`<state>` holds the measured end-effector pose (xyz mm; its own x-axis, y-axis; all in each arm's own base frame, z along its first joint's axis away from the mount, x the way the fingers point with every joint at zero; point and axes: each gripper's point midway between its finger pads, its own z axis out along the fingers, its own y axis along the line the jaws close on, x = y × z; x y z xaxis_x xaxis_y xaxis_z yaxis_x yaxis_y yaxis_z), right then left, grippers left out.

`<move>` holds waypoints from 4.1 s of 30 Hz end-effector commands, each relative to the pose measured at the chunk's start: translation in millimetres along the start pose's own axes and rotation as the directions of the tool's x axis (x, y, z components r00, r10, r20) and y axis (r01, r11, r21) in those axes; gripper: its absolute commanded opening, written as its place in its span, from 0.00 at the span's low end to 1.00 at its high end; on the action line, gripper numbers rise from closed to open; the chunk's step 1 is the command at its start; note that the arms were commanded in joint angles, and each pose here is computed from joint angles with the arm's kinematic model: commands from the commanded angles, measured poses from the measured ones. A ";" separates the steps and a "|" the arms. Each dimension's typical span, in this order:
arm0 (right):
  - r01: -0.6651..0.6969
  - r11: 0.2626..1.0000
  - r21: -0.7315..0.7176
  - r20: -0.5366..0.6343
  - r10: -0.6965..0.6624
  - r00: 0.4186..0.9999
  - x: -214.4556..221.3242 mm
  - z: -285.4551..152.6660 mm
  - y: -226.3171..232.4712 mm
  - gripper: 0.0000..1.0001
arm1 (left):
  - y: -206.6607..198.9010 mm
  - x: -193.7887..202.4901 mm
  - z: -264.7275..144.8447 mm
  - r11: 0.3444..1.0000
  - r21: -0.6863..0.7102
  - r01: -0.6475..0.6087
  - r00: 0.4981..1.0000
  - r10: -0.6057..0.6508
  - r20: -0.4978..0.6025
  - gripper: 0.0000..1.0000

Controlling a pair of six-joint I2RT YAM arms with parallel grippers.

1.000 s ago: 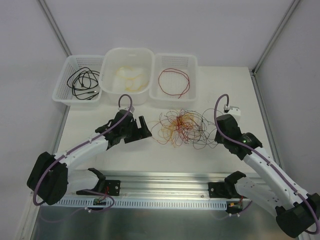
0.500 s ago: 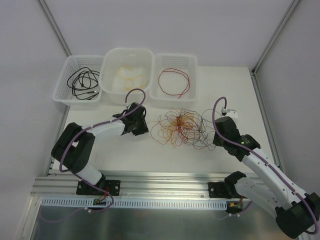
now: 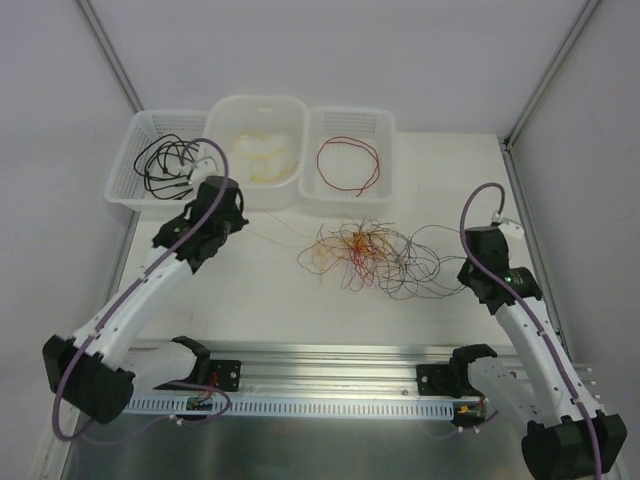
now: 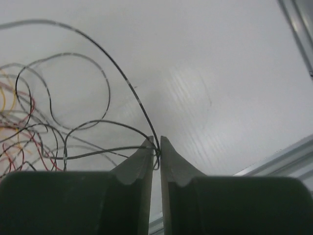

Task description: Untangle the cables

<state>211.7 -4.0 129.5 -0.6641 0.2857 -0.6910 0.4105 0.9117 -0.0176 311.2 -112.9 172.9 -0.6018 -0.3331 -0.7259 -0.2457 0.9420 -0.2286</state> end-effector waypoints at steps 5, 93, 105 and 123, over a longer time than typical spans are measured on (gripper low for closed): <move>-0.207 0.975 0.079 0.093 0.199 0.975 -44.0 -18.5 -40.9 0.24 | 86.2 -113.2 -135.8 0.977 -0.215 -0.015 0.919 0.098 0.383 0.00; 0.290 0.845 -0.448 0.019 -0.316 0.949 -20.0 -62.7 117.2 0.64 | -140.9 124.6 -71.6 0.900 0.389 0.196 0.955 -0.085 -0.283 0.80; 0.240 0.795 -0.557 0.069 -0.244 0.967 -12.8 -94.5 115.7 0.79 | -214.9 199.7 -13.7 0.954 0.269 0.131 0.947 -0.040 -0.319 0.39; 0.243 0.757 -0.607 0.076 -0.249 0.965 -3.4 -94.9 122.7 0.80 | -204.3 249.5 20.7 0.982 0.170 0.087 0.924 -0.016 -0.382 0.37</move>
<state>202.1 125.8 196.8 -0.7056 0.0162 -0.7085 -0.2074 0.9513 0.2283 230.5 -387.7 27.6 -0.8485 -0.3201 -0.4214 -0.1457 0.9068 -0.3955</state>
